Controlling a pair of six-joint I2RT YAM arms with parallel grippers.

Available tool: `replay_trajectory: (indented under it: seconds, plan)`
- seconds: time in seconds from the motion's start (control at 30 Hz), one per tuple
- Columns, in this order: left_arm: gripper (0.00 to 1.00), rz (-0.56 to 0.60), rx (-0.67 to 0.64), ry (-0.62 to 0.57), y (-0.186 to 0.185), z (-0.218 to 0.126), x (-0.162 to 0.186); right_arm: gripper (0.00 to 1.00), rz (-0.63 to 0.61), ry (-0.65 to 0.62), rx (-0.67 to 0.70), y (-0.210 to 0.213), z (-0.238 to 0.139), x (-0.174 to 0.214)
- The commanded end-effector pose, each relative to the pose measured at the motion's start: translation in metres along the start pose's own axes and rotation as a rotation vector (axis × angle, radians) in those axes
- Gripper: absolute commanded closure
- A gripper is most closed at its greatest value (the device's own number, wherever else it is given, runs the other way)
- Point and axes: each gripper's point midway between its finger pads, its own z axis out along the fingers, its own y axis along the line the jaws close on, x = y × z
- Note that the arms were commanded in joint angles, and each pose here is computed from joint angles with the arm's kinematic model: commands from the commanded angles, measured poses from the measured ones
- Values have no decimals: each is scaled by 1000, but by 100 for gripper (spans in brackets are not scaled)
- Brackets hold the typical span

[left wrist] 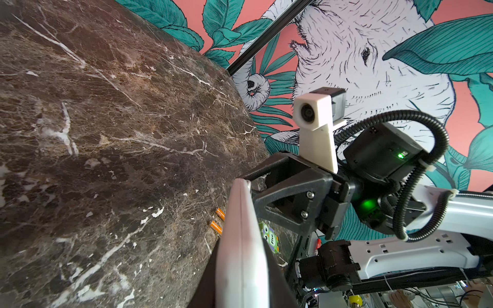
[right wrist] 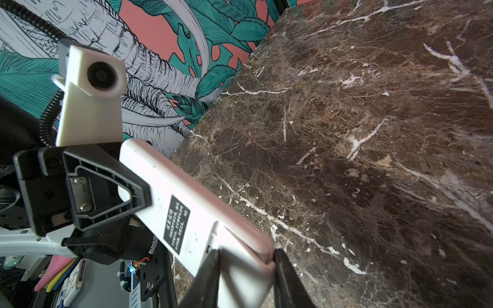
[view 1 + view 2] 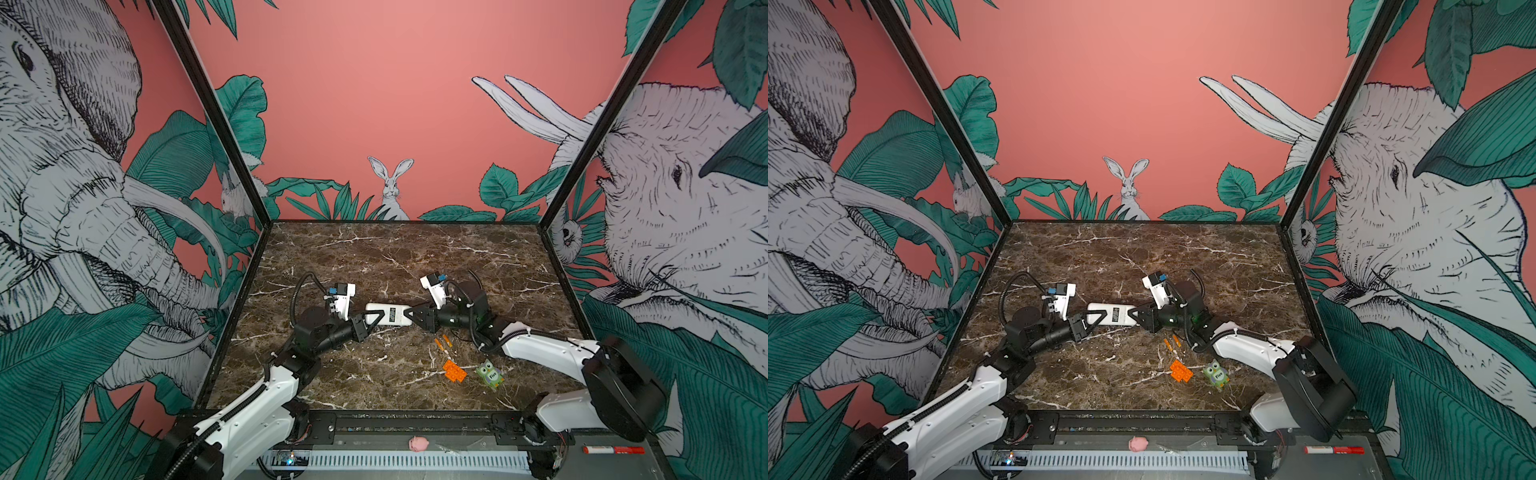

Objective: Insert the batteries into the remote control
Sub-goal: 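Slide the battery cover off with the right gripper, away from the left gripper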

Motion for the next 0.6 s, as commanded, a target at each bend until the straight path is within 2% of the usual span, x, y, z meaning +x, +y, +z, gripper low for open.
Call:
replay_trajectory:
  seconds: [0.0,0.57]
  plan:
    - [100,24,45,-11,-12,1,-5,71,-70,-8,-125,31,-1,-3]
    - [100,15,0,5,0,3,0,77,-75,-9,-152,36,0,-4]
